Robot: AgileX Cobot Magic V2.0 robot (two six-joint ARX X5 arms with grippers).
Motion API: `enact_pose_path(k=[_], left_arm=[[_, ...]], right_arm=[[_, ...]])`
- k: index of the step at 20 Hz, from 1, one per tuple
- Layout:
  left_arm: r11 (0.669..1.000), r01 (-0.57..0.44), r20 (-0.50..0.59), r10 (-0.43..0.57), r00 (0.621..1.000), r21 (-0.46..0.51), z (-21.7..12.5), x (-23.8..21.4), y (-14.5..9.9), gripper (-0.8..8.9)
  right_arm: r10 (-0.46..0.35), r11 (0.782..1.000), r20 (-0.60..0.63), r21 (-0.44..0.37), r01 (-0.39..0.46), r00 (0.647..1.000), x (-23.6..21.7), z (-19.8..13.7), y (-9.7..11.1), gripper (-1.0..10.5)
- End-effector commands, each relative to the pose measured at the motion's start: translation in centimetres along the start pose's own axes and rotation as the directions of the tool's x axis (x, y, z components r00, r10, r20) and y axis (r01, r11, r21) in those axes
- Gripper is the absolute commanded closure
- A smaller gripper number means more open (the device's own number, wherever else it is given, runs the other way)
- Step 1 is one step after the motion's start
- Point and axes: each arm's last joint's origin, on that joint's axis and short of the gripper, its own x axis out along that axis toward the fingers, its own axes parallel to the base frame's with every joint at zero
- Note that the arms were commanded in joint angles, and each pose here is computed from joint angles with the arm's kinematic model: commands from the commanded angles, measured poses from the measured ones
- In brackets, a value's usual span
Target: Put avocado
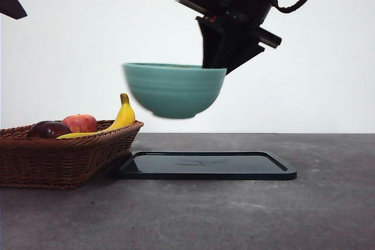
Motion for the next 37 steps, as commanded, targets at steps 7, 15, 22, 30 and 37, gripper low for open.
enact_pose_path(k=[7,15,22,30,37], left_arm=[[1.000,0.009,0.008,-0.010,1.000,0.023,0.2,0.0,-0.1,5.03],[1.000,0.009,0.014,-0.010,1.000,0.026,0.3,0.0,-0.1,5.03],[1.000,0.009,0.014,-0.010,1.000,0.026,0.3,0.0,-0.1,5.02],[1.000,0.009,0.014,-0.010,1.000,0.026,0.3,0.0,-0.1,5.03],[1.000,0.009,0.014,-0.010,1.000,0.026,0.3,0.0,-0.1,5.03]], right_arm=[[-0.075,0.994,-0.053,0.081,0.079,0.996,4.9,6.1,-7.2,9.4],[-0.059,0.991,-0.131,0.114,0.074,0.990,10.0,4.9,-9.3,9.4],[-0.060,0.989,-0.151,0.122,0.079,0.987,10.4,4.7,-9.4,8.6],[-0.102,0.986,-0.062,0.123,0.109,0.993,4.7,6.0,-8.2,7.8],[-0.097,0.995,0.105,0.046,0.093,0.990,-9.6,4.8,-3.9,7.8]])
